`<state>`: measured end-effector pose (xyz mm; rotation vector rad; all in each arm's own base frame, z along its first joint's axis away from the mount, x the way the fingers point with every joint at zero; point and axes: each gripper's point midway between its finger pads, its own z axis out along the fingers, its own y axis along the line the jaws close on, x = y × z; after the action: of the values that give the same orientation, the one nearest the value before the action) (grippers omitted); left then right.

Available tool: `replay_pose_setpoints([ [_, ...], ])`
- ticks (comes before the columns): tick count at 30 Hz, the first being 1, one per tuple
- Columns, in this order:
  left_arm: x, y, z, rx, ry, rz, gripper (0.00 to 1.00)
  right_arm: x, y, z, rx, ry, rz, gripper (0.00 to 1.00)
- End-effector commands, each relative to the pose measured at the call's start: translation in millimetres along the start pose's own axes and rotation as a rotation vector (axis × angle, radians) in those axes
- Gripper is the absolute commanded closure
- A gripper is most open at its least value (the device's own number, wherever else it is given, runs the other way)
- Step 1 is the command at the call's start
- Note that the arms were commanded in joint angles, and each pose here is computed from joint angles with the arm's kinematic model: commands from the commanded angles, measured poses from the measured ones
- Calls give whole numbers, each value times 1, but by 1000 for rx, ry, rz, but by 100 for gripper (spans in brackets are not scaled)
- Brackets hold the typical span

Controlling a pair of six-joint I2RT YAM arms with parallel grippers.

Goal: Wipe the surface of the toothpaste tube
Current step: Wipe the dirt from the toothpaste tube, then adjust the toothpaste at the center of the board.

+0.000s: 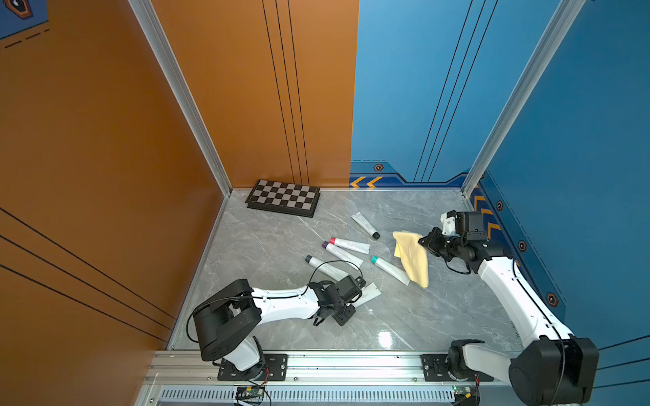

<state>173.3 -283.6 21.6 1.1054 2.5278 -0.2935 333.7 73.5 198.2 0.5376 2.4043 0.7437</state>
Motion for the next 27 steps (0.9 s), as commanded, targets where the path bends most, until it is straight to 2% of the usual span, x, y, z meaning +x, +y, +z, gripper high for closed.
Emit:
replay_pose_setpoints([
  [1,33,-4,-5,21,129,-3,45,-12,1,-14,13,-31,-1,100],
  [4,25,0,-14,-3,103,-14,31,-14,-1,-14,17,-37,4,100],
  [8,6,2,-35,-13,27,-39,20,-17,-5,-16,22,-46,16,100],
  [13,-20,6,-64,12,-74,-89,16,-21,-7,-20,35,-68,19,100],
  [18,-41,12,-79,31,-122,-119,16,-19,-14,-19,50,-62,31,100],
  [26,-75,29,-70,58,-117,-172,17,-8,-27,-7,82,-24,28,100],
  [27,-88,31,-73,65,-135,-183,17,-7,-29,-5,88,-21,27,100],
])
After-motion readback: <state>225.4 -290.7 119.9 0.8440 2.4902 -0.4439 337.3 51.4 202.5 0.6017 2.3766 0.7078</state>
